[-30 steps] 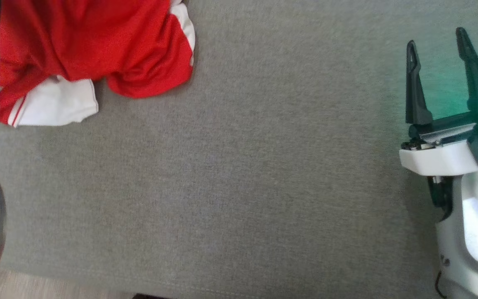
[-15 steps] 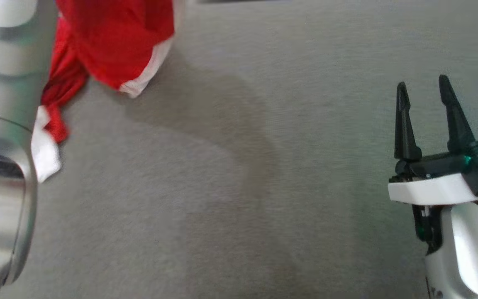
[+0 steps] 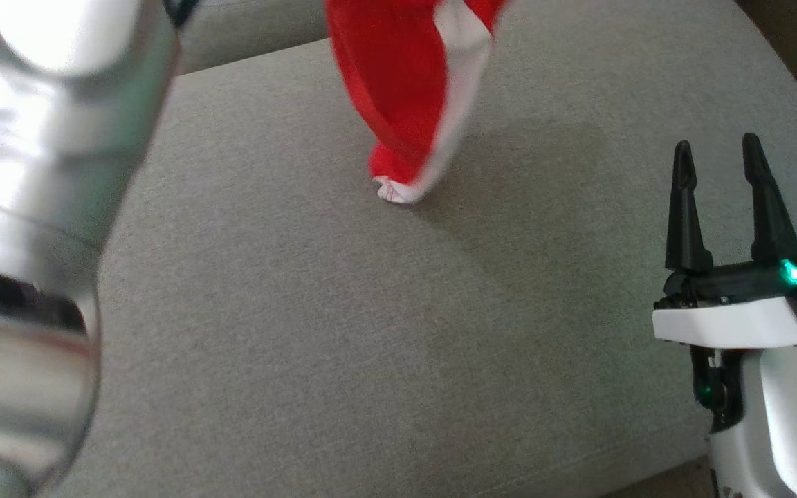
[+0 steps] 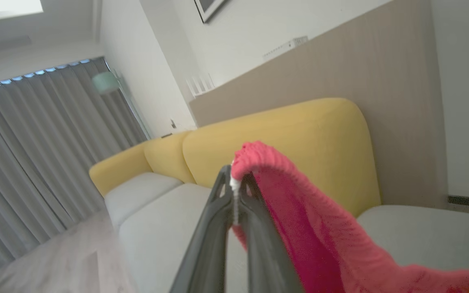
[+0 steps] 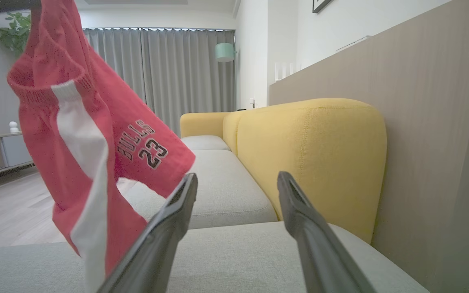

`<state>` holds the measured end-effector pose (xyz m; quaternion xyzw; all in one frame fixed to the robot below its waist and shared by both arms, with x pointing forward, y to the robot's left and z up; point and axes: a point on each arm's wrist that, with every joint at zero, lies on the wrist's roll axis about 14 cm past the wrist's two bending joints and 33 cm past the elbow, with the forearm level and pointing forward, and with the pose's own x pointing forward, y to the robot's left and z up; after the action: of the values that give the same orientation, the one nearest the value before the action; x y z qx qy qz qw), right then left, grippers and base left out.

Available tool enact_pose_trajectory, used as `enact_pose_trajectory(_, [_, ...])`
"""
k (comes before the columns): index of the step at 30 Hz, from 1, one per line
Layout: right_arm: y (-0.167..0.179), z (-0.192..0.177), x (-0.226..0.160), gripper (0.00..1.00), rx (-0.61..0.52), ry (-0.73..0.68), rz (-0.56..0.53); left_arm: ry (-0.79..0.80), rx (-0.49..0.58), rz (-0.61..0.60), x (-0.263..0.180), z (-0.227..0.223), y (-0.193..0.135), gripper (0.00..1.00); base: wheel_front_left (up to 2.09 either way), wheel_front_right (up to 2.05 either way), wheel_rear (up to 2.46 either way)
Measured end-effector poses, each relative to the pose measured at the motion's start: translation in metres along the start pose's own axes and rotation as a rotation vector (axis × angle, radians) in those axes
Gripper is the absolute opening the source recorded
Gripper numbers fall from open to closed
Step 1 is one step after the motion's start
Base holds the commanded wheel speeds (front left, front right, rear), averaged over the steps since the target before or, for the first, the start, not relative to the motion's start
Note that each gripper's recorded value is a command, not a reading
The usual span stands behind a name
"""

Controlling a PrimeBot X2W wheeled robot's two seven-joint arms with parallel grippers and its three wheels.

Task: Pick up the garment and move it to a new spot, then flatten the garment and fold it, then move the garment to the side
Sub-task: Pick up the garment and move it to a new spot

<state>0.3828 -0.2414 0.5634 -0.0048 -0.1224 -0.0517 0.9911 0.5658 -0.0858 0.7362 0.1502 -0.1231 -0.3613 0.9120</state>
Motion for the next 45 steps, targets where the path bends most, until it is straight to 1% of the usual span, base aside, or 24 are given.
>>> enact_pose_trajectory(1, [-0.002, 0.0, -0.001, 1.0, -0.003, -0.001, -0.004, 0.033, -0.032, -0.013, -0.001, -0.019, -0.007, 0.0, 0.0, 0.0, 0.0])
enact_pose_trajectory(2, [-0.002, 0.0, -0.001, 1.0, -0.003, -0.001, -0.004, 0.033, -0.032, -0.013, -0.001, -0.019, -0.007, 0.0, 0.0, 0.0, 0.0])
enact_pose_trajectory(3, [-0.002, 0.0, -0.001, 1.0, -0.003, 0.0, -0.007, 0.072, -0.071, -0.024, -0.004, -0.042, -0.015, 0.0, 0.0, 0.0, 0.0])
enact_pose_trajectory(5, [-0.001, -0.001, 0.0, 1.0, 0.003, 0.001, -0.005, 0.192, -0.159, -0.033, -0.02, -0.105, -0.032, 0.0, 0.0, 0.0, 0.0])
enact_pose_trajectory(7, [0.0, -0.001, 0.001, 1.0, 0.005, 0.001, 0.0, 0.332, -0.256, -0.022, -0.053, -0.176, -0.049, 0.0, 0.0, 0.0, 0.0])
enact_pose_trajectory(9, [0.002, -0.001, 0.002, 1.0, 0.008, 0.0, 0.003, 0.46, -0.343, 0.012, -0.097, -0.237, -0.065, 0.0, 0.0, 0.0, 0.0])
enact_pose_trajectory(11, [0.004, -0.002, 0.003, 1.0, 0.008, 0.002, 0.008, 0.545, -0.428, 0.057, -0.141, -0.281, -0.082, 0.0, 0.0, 0.0, 0.0])
enact_pose_trajectory(12, [0.006, -0.003, 0.003, 1.0, 0.006, 0.004, 0.014, 0.57, -0.463, 0.075, -0.16, -0.295, -0.092, 0.0, 0.0, 0.0, 0.0])
enact_pose_trajectory(13, [0.007, -0.005, 0.002, 1.0, 0.004, 0.009, 0.019, 0.576, -0.504, 0.096, -0.175, -0.303, -0.1, 0.06, 0.0, 0.0, 0.0])
enact_pose_trajectory(14, [0.009, -0.008, 0.0, 1.0, 0.002, 0.02, 0.024, 0.568, -0.54, 0.121, -0.187, -0.307, -0.107, 0.9, 0.0, 0.0, 0.0])
enact_pose_trajectory(15, [0.012, -0.014, -0.003, 1.0, 0.003, 0.037, 0.031, 0.559, -0.566, 0.141, -0.196, -0.309, -0.112, 1.0, 0.0, 0.0, 0.0])
enact_pose_trajectory(19, [0.027, -0.033, -0.018, 1.0, 0.022, 0.102, 0.068, 0.513, -0.629, 0.235, -0.215, -0.301, -0.116, 1.0, 0.0, 0.0, 0.0])
enact_pose_trajectory(22, [0.038, -0.038, -0.025, 1.0, 0.039, 0.12, 0.096, 0.457, -0.662, 0.301, -0.227, -0.285, -0.115, 1.0, 0.0, 0.0, 0.0])
enact_pose_trajectory(26, [0.053, -0.038, -0.035, 1.0, 0.06, 0.129, 0.14, 0.405, -0.7, 0.406, -0.265, -0.269, -0.121, 1.0, 0.0, 0.0, 0.0])
enact_pose_trajectory(28, [0.062, -0.039, -0.04, 1.0, 0.077, 0.135, 0.164, 0.37, -0.699, 0.478, -0.287, -0.26, -0.118, 1.0, 0.0, 0.0, 0.0])
enact_pose_trajectory(31, [0.08, -0.042, -0.049, 1.0, 0.105, 0.151, 0.215, 0.293, -0.667, 0.633, -0.321, -0.24, -0.098, 1.0, 0.0, 0.0, 0.0])
enact_pose_trajectory(33, [0.09, -0.045, -0.058, 1.0, 0.116, 0.167, 0.246, 0.229, -0.609, 0.727, -0.342, -0.22, -0.081, 1.0, 0.0, 0.0, 0.0])
enact_pose_trajectory(36, [0.098, -0.047, -0.068, 1.0, 0.133, 0.184, 0.269, 0.159, -0.507, 0.817, -0.371, -0.192, -0.068, 1.0, 0.0, 0.0, 0.0])
enact_pose_trajectory(38, [0.102, -0.049, -0.074, 1.0, 0.141, 0.193, 0.283, 0.135, -0.488, 0.849, -0.387, -0.181, -0.069, 1.0, 0.0, 0.0, 0.0])
enact_pose_trajectory(39, [0.106, -0.052, -0.079, 1.0, 0.137, 0.207, 0.3, 0.141, -0.477, 0.839, -0.396, -0.179, -0.077, 1.0, 0.0, 0.0, 0.0])
enact_pose_trajectory(42, [0.113, -0.053, -0.083, 1.0, 0.127, 0.215, 0.325, 0.163, -0.45, 0.813, -0.402, -0.179, -0.088, 1.0, 0.0, 0.0, 0.0])
enact_pose_trajectory(45, [0.115, -0.053, -0.084, 1.0, 0.128, 0.216, 0.335, 0.163, -0.427, 0.801, -0.403, -0.177, -0.089, 1.0, 0.0, 0.0, 0.0])
